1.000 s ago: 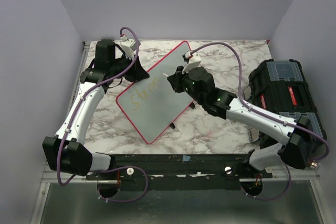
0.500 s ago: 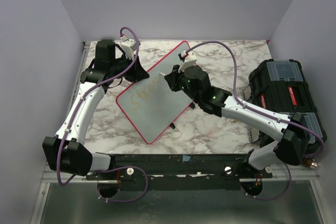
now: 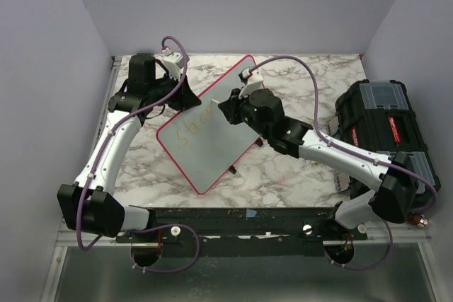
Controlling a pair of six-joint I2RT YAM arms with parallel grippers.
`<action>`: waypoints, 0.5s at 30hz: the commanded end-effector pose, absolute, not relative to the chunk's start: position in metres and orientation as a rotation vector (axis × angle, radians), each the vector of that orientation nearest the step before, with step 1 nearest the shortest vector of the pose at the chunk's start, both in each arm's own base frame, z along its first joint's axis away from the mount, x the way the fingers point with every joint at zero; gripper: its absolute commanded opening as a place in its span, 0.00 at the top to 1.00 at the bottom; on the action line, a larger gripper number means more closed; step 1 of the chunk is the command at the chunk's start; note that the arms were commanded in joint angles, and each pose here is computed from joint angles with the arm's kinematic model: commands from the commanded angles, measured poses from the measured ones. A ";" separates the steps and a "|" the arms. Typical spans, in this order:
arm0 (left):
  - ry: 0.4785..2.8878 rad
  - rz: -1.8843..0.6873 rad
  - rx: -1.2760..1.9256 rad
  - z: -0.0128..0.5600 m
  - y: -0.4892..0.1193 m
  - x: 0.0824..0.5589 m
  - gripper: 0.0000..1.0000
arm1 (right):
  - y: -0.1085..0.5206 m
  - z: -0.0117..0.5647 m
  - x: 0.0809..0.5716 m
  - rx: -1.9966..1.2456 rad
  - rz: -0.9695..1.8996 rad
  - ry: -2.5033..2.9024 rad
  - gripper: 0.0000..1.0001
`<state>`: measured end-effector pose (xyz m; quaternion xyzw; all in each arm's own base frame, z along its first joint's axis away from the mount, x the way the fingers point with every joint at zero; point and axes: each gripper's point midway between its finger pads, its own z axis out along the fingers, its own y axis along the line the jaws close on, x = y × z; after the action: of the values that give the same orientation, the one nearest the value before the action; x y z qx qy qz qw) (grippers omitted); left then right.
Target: Write a sentence on the whiteboard
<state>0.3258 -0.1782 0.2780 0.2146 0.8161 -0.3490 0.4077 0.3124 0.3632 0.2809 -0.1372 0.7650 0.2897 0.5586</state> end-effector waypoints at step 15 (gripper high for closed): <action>2.030 -0.870 0.600 0.280 -0.182 0.319 1.00 | 0.346 0.252 0.313 -0.301 0.599 1.872 0.99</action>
<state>0.3263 -0.1777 0.2776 0.2135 0.8169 -0.3471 0.4082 0.3063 0.3576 0.2656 -0.1396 0.7720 0.2877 0.5493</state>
